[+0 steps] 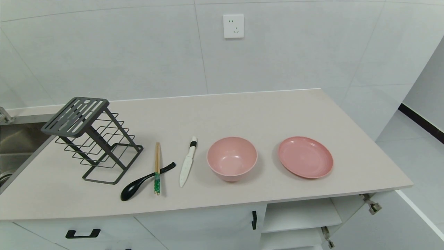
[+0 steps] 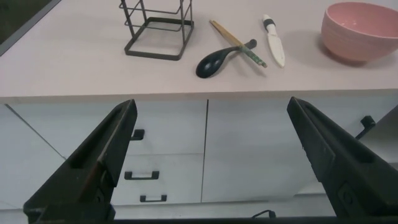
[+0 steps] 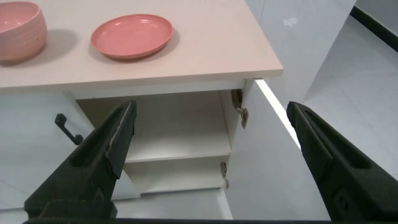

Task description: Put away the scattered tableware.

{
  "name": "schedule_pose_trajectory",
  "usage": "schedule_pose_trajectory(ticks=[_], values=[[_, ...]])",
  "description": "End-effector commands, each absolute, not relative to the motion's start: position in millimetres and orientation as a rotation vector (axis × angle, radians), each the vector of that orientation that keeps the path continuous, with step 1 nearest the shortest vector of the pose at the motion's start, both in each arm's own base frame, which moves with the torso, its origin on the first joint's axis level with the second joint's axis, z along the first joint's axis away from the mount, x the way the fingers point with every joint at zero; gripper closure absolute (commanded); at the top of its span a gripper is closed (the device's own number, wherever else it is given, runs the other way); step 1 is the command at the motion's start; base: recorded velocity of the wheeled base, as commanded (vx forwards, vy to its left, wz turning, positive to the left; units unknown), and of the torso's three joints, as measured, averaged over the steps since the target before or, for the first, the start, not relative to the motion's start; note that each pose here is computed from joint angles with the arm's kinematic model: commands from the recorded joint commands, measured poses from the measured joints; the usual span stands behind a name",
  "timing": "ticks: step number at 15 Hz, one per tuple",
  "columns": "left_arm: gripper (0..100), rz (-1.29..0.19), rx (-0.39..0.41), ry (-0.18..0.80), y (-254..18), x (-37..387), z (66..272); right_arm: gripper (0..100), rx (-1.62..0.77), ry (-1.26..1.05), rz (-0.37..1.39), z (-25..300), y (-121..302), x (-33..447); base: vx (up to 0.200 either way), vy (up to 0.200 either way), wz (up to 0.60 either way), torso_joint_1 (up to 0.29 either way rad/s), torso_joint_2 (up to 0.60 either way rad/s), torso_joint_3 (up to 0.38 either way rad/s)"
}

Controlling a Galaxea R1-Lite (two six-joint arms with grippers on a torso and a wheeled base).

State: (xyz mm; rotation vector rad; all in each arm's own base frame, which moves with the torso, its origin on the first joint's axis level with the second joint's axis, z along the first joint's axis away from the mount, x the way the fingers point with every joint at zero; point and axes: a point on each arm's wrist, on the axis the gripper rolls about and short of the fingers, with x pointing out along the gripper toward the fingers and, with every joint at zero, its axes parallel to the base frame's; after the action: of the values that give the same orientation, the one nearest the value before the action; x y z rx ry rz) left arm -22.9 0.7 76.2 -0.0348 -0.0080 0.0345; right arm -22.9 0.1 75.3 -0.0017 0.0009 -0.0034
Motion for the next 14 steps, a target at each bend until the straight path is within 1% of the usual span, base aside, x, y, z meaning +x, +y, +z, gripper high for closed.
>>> schedule_pose_trajectory(ticks=[1,4,5,8,11,14], values=[[0,0.035,-0.035,-0.008,0.7,-22.9,76.5,0,-0.002,0.002,-0.003,75.3,0.1,-22.8,0.000,0.000,0.00,0.000,0.00,0.000],[0,0.035,-0.037,-0.008,0.7,-22.9,76.5,0,-0.002,0.002,-0.005,75.3,0.1,-22.8,0.000,0.000,-0.60,0.002,0.00,0.005],[0,0.035,-0.040,-0.008,0.7,-22.9,76.5,0,-0.002,0.002,-0.005,75.3,0.1,-22.8,0.000,0.000,0.00,0.000,0.00,0.000],[0,0.035,-0.040,-0.007,0.7,-22.8,76.1,0,-0.002,0.002,-0.003,75.3,0.1,-22.8,0.000,0.000,0.00,0.121,-0.22,-0.108],[0,0.035,-0.040,-0.008,0.7,-22.9,76.5,0,-0.002,0.002,-0.005,75.3,0.1,-22.8,0.000,0.000,0.00,0.015,-0.02,-0.011],[0,0.037,-0.038,-0.007,0.7,-22.8,76.1,0,-0.002,0.002,-0.005,75.3,0.1,-22.8,0.200,0.000,0.00,0.007,-0.01,-0.001]])
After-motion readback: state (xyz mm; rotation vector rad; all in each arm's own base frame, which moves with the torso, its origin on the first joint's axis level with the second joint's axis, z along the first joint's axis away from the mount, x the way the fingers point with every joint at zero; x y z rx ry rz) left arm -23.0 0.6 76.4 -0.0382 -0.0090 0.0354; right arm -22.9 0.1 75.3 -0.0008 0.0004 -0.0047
